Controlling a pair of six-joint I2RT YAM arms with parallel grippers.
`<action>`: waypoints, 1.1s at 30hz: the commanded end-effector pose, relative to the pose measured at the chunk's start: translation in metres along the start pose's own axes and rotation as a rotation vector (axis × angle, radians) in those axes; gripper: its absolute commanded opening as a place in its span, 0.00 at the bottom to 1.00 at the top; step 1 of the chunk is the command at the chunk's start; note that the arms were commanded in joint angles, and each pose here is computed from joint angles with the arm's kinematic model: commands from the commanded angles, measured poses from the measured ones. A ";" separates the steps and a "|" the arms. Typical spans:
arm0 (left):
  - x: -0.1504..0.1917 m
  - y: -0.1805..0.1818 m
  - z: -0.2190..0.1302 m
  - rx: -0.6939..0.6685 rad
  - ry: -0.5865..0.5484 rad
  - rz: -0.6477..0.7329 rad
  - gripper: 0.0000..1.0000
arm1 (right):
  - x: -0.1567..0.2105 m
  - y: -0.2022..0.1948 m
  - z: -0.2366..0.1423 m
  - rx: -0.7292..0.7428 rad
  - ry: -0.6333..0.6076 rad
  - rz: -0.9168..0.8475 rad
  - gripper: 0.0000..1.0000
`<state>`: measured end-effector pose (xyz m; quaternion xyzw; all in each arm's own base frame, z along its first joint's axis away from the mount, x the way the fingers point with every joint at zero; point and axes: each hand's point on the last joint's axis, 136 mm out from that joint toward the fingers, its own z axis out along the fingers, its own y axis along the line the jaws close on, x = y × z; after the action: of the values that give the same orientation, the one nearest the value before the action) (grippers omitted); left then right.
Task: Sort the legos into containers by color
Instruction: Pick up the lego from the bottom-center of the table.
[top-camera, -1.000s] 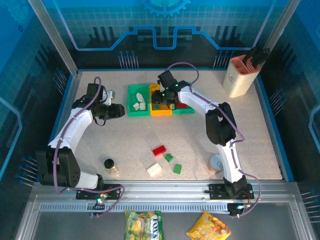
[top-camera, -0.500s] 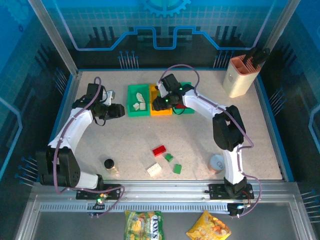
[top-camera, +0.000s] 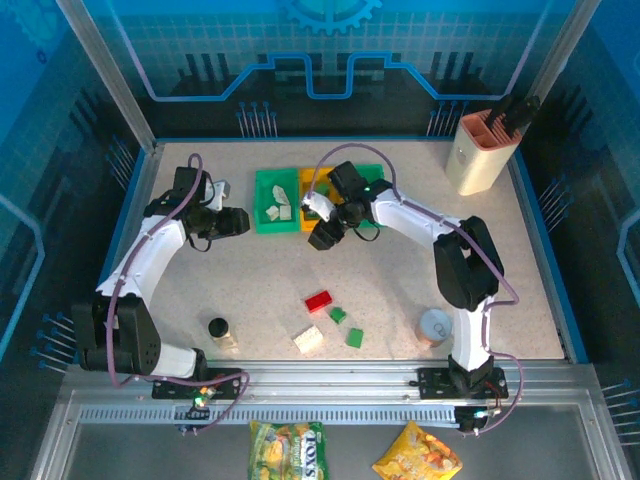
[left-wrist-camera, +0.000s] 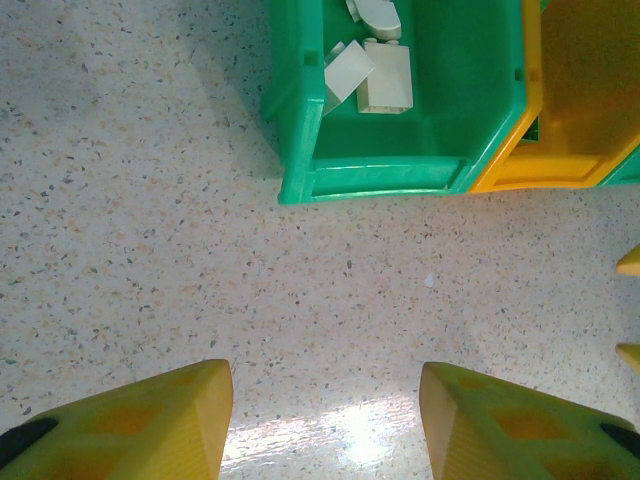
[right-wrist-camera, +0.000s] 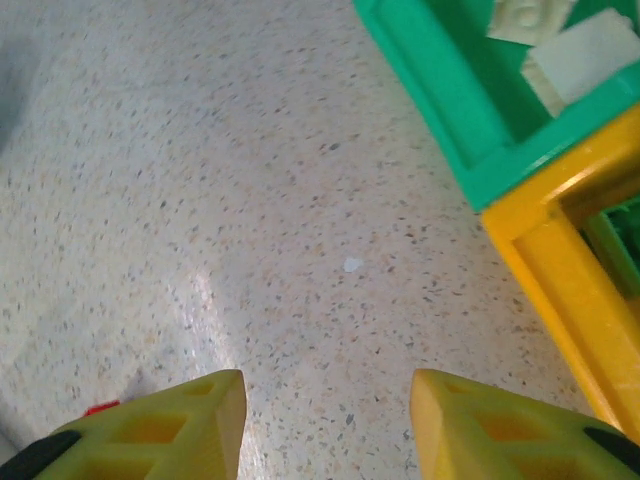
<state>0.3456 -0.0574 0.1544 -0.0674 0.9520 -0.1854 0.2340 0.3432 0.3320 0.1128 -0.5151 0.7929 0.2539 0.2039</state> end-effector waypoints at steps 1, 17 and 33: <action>0.000 0.004 -0.005 -0.011 -0.007 0.015 0.53 | 0.008 0.030 -0.008 -0.080 0.022 -0.205 0.48; -0.001 0.003 -0.005 -0.008 -0.007 0.014 0.53 | 0.068 0.095 0.005 -0.092 0.371 -0.606 0.50; 0.000 0.004 -0.004 -0.011 -0.005 0.014 0.53 | 0.089 0.121 0.038 -0.070 0.538 -0.744 0.56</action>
<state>0.3456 -0.0574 0.1544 -0.0674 0.9520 -0.1854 0.2340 0.2025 0.3357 0.0645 -0.8124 0.5752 0.0627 0.0727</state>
